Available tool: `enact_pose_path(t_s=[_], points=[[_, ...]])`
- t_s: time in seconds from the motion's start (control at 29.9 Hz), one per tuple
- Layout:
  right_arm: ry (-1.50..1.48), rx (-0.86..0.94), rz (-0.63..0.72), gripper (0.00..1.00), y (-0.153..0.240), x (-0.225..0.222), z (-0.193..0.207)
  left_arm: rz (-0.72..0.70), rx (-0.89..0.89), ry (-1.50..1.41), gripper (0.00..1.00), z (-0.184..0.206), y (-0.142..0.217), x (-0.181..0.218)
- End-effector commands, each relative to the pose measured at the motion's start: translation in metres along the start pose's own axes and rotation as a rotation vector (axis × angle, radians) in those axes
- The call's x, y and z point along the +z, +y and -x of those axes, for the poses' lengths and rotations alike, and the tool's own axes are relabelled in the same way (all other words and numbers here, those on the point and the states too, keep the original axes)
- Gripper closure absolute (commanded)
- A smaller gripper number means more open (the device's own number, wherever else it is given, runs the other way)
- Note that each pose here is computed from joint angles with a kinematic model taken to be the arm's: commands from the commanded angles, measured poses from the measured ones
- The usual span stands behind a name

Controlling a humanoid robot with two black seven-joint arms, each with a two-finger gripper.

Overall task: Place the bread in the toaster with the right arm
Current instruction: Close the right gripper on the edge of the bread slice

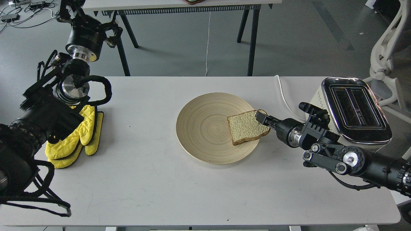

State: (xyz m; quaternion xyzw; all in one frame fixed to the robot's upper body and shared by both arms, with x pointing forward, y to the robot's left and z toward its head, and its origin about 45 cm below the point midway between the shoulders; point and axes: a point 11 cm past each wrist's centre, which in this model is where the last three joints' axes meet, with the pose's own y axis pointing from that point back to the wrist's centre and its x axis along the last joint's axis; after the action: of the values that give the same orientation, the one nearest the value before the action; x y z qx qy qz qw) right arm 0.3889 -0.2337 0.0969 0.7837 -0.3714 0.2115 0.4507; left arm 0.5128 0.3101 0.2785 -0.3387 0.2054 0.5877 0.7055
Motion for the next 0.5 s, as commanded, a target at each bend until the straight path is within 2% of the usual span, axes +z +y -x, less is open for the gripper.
enact_pose_path(t_s=[0.0, 0.2, 0.4, 0.47], points=[[-0.004, -0.005, 0.001, 0.44, -0.0001, 0.0004, 0.0032, 0.001, 0.0, 0.001, 0.0, 0.0, -0.0001, 0.0002], [-0.005, -0.006, 0.002, 0.68, 0.0001, 0.0009, 0.0038, 0.001, 0.0, 0.001, 0.0, 0.0, -0.0001, 0.0002], [-0.005, -0.008, 0.004, 0.73, 0.0002, 0.0018, 0.0044, 0.001, 0.0, 0.001, 0.0, 0.0, -0.0001, 0.0002], [-0.005, -0.008, 0.004, 0.79, 0.0002, 0.0018, 0.0044, -0.001, 0.0, 0.001, 0.0, 0.0, -0.0001, 0.0]])
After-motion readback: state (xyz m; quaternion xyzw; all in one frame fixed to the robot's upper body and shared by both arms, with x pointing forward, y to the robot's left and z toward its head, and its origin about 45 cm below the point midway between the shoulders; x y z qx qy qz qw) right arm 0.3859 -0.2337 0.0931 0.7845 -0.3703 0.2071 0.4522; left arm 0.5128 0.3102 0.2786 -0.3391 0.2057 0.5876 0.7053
